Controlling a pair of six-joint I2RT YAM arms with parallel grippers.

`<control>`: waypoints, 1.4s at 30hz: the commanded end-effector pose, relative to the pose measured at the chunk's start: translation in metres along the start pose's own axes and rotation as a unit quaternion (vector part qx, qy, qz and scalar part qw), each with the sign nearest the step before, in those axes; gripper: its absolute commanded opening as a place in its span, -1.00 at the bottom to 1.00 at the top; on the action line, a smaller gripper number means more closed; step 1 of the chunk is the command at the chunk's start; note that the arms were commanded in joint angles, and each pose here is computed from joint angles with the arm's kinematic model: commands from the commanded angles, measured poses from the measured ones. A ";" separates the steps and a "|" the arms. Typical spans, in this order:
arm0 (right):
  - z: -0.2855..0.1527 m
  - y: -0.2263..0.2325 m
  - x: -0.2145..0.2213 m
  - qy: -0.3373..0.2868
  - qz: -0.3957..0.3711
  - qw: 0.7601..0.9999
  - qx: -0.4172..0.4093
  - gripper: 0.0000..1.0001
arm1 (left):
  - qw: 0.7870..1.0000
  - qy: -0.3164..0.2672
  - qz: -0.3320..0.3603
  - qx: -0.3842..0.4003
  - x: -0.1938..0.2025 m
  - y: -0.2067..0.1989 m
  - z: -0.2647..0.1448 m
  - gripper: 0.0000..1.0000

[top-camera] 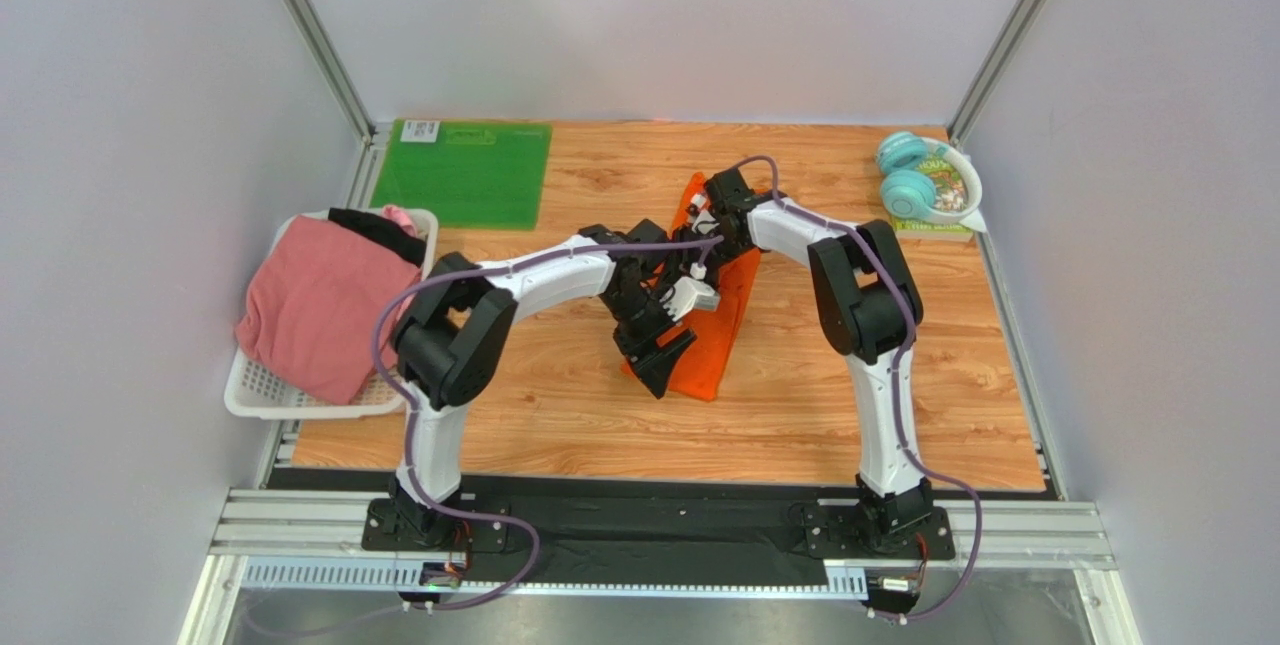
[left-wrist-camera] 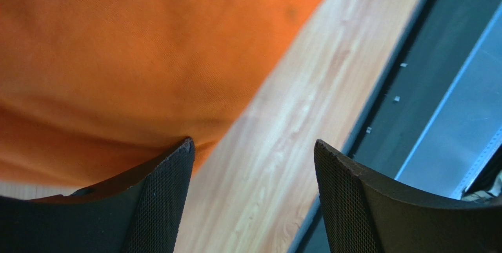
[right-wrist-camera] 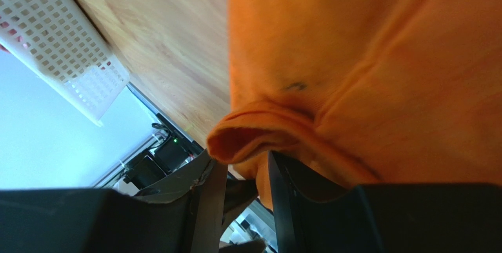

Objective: Fold and stack the t-shirts

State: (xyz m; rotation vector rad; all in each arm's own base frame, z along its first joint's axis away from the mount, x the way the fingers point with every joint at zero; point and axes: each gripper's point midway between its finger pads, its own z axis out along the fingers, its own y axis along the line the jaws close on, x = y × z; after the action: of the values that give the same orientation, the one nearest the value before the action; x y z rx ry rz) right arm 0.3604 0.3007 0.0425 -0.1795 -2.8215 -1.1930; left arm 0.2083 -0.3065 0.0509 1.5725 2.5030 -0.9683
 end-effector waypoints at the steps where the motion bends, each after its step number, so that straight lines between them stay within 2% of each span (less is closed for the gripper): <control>1: 0.002 -0.009 -0.023 -0.021 -0.005 1.000 0.002 -0.26 | 1.000 0.005 0.013 -0.014 -0.010 0.024 0.013 0.60; 8: -0.001 -0.041 -0.054 -0.042 0.020 0.998 0.035 -0.27 | 1.000 0.021 -0.005 -0.014 0.004 0.034 0.014 0.59; 11: -0.014 -0.028 -0.061 -0.047 0.012 0.999 0.020 -0.25 | 1.000 0.019 -0.006 -0.011 0.007 0.030 0.011 0.59; 13: -0.026 -0.020 -0.059 -0.051 0.002 0.998 0.021 -0.16 | 1.000 0.017 -0.004 -0.014 0.008 0.027 0.008 0.59; 16: -0.056 -0.011 -0.062 -0.080 -0.004 0.997 0.019 -0.11 | 1.000 0.013 -0.003 -0.016 0.009 0.024 0.004 0.58; 20: -0.079 -0.003 -0.040 -0.094 -0.009 0.996 -0.002 -0.12 | 1.000 0.007 0.000 -0.016 0.009 0.019 -0.001 0.58; 24: -0.086 -0.016 -0.009 -0.093 -0.005 0.996 0.009 -0.12 | 1.000 0.002 -0.002 -0.014 0.008 0.016 -0.004 0.58; 28: -0.077 -0.034 0.000 -0.088 0.007 0.996 0.021 -0.12 | 1.000 0.000 0.001 -0.014 0.007 0.014 -0.007 0.58; 36: -0.054 -0.091 -0.005 -0.065 0.041 0.995 0.071 -0.18 | 1.000 -0.003 -0.003 -0.002 0.007 0.002 -0.016 0.58; 42: -0.084 -0.110 -0.025 -0.101 0.069 0.989 0.081 -0.19 | 0.999 -0.009 -0.008 0.046 0.007 -0.025 -0.016 0.57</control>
State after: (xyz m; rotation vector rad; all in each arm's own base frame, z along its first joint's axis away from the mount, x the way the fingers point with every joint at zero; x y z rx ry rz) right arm 0.3538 0.1980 0.0297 -0.4468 -2.8878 -1.0680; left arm 0.2074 -0.2942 0.0476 1.5396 2.5617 -0.9883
